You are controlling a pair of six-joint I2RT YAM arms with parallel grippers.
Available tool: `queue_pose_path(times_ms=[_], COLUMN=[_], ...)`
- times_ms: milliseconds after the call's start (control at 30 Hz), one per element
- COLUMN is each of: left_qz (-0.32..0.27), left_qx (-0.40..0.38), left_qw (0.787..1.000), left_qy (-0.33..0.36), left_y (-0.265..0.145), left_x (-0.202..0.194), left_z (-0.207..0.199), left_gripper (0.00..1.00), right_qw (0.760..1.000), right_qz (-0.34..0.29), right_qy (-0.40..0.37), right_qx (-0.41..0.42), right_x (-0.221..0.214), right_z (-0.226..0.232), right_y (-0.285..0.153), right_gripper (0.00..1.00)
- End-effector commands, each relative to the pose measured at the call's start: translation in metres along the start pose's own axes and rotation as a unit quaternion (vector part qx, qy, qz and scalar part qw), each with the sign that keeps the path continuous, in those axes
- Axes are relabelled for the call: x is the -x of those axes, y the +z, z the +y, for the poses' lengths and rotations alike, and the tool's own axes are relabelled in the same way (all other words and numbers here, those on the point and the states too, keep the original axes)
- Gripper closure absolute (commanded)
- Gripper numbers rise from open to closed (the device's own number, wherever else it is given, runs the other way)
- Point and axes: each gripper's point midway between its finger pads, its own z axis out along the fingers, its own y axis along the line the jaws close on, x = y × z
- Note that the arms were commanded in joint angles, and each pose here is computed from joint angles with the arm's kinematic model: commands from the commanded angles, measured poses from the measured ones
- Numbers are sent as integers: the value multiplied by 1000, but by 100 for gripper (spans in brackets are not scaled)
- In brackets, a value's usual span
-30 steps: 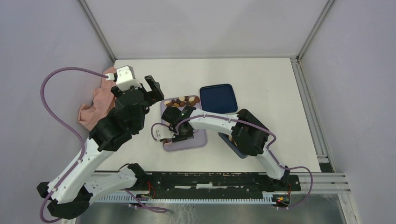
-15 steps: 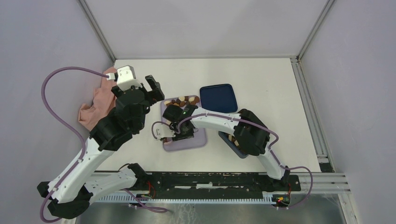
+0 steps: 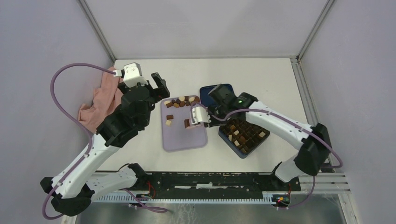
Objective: Pack the chocolate
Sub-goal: Pick up the fake chocolate from the plate, then place the fake chocolate in the packing box.
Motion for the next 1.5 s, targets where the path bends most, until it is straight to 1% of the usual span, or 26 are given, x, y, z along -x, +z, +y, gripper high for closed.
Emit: queue_pose_path(times_ms=[0, 300, 400, 500, 667, 867, 1200, 1400, 1467], left_qz=[-2, 49, 69, 103, 155, 175, 175, 175, 176], left_qx=[-22, -61, -80, -93, -113, -118, -112, -109, -108], left_qw=[1000, 997, 994, 990, 981, 977, 978, 978, 978], left_qy=[6, 25, 27, 35, 33, 29, 23, 25, 26], left_y=[10, 35, 41, 48, 52, 49, 41, 42, 42], left_x=[-6, -49, -65, -89, -123, -135, -134, -135, -136], left_z=[-15, -50, -64, -75, -89, -90, -79, -77, -77], left_gripper=[0, 0, 0, 0, 0, 0, 0, 0, 0], right_qw=[999, 998, 996, 994, 989, 985, 983, 983, 982], right_qz=[-28, 42, 59, 77, 112, 136, 143, 147, 147], right_qy=[-20, 42, 61, 77, 98, 102, 115, 107, 107], right_qx=[-22, -17, -17, -22, -10, 0, 26, 40, 42], right_x=[-26, -128, -149, -167, -197, -216, -229, -231, -231], right_z=[7, 74, 97, 116, 148, 163, 172, 176, 177], right_y=[-43, -93, -102, -109, -106, -106, -104, -103, -103], right_gripper=[75, 75, 74, 74, 74, 73, 72, 69, 66])
